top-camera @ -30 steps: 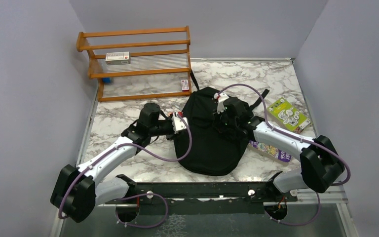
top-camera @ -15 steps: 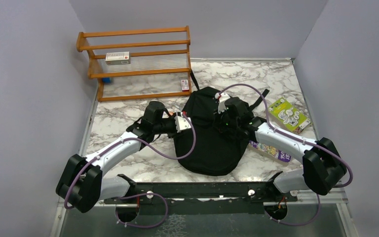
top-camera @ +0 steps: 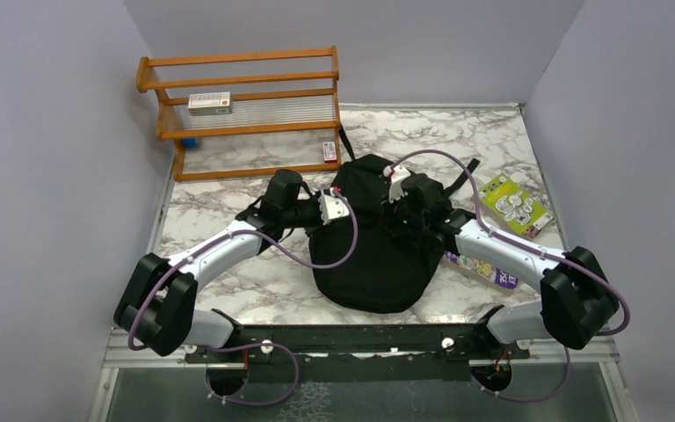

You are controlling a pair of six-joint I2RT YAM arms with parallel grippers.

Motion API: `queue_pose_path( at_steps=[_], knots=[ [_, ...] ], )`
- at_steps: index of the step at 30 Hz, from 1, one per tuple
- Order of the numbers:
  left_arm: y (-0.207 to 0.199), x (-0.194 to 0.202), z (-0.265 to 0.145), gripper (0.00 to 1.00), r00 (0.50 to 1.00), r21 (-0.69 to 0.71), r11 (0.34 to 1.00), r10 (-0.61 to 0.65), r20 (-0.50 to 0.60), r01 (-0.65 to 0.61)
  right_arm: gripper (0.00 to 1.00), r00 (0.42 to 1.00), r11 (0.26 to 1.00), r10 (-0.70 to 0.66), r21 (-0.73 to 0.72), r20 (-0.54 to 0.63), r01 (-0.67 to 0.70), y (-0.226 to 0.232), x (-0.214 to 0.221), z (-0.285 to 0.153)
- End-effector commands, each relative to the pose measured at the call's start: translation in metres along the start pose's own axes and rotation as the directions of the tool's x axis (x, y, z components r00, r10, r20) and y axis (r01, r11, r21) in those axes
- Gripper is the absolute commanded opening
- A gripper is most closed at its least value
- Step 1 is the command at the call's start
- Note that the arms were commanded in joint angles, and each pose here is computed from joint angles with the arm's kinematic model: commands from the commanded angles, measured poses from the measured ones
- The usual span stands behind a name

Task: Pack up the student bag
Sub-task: Unzip the student bag at the center of the board.

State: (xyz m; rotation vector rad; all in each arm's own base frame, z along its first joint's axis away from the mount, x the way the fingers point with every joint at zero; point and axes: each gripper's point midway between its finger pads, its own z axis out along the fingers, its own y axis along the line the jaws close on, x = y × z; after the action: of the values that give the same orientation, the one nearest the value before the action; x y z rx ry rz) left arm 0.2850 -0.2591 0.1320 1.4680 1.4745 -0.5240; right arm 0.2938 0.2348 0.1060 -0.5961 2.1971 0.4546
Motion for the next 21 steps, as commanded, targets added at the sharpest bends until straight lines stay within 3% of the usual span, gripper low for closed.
queue_pose_path(
  at_steps=[1, 14, 18, 21],
  knots=[
    [-0.002, -0.007, 0.005, 0.44, 1.000, 0.051, 0.999, -0.006, 0.016, 0.005, 0.01, 0.998, 1.000, -0.010, -0.014, 0.054, 0.011, 0.004, -0.013, -0.006],
    [-0.017, 0.022, 0.006, 0.41, 0.993, 0.121, 0.990, -0.054, -0.109, 0.067, 0.01, 0.998, 1.000, -0.008, -0.018, 0.062, 0.009, 0.004, -0.014, -0.006],
    [-0.011, 0.020, 0.010, 0.29, 0.991, 0.128, 0.989, -0.061, -0.116, 0.076, 0.01, 0.998, 1.000, -0.010, -0.016, 0.054, 0.011, 0.004, -0.012, -0.005],
    [-0.008, 0.015, 0.014, 0.12, 0.989, 0.150, 0.984, -0.083, -0.122, 0.101, 0.01, 0.998, 1.000, -0.013, -0.001, 0.056, 0.013, 0.001, -0.012, -0.007]
  ],
)
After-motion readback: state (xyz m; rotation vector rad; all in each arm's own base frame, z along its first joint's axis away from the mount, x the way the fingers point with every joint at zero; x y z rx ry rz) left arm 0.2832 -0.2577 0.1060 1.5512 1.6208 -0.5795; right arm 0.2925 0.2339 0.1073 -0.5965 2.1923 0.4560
